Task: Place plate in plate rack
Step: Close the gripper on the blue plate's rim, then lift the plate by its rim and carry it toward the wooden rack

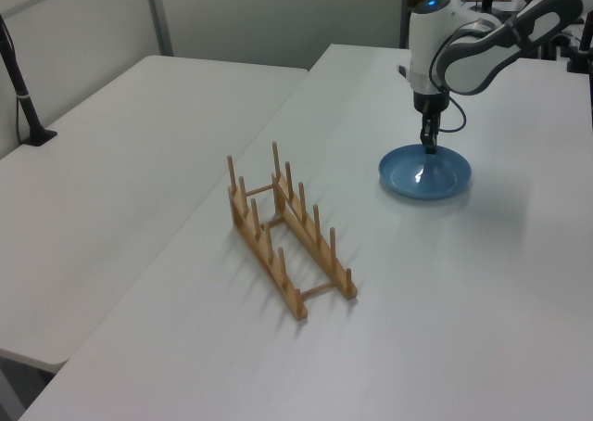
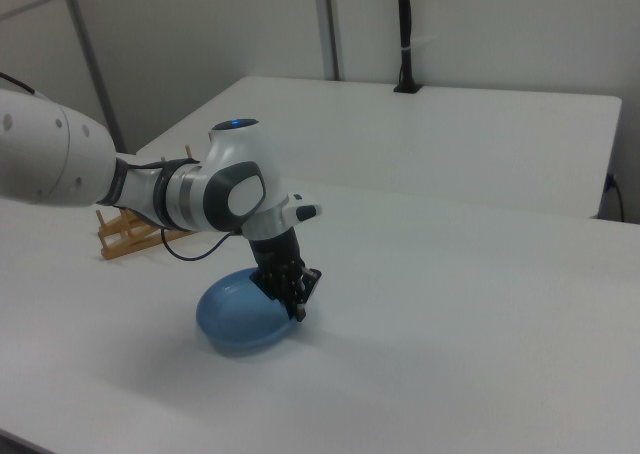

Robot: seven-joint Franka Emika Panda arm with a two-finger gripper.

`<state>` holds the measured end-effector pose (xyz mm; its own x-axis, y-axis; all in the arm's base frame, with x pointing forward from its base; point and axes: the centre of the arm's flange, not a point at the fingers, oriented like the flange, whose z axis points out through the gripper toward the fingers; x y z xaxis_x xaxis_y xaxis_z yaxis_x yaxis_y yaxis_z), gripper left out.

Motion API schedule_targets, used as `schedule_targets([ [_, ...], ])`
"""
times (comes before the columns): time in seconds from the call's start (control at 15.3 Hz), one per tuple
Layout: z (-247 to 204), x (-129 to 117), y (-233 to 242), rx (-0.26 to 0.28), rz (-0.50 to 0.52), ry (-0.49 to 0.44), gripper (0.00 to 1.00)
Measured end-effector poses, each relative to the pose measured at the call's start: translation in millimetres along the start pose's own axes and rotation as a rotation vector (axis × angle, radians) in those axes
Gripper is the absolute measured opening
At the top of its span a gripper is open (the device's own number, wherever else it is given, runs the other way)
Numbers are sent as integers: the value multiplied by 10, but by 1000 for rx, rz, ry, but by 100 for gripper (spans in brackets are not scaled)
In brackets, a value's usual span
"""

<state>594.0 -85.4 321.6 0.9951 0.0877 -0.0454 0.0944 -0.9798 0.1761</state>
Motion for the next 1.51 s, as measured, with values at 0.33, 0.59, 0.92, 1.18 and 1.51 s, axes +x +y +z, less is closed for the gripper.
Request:
schedule_targets([
  [0.33, -297, 67, 6, -9, 16, 55, 10],
  [0.59, -807, 103, -8, -19, 36, 145, 5],
  [0.92, -1518, 206, -189, -6, 170, 276, 5],
  [1.18, -2080, 194, -479, 22, 234, 375, 5],
  [1.51, -2814, 174, -1052, -3, 291, 553, 5],
])
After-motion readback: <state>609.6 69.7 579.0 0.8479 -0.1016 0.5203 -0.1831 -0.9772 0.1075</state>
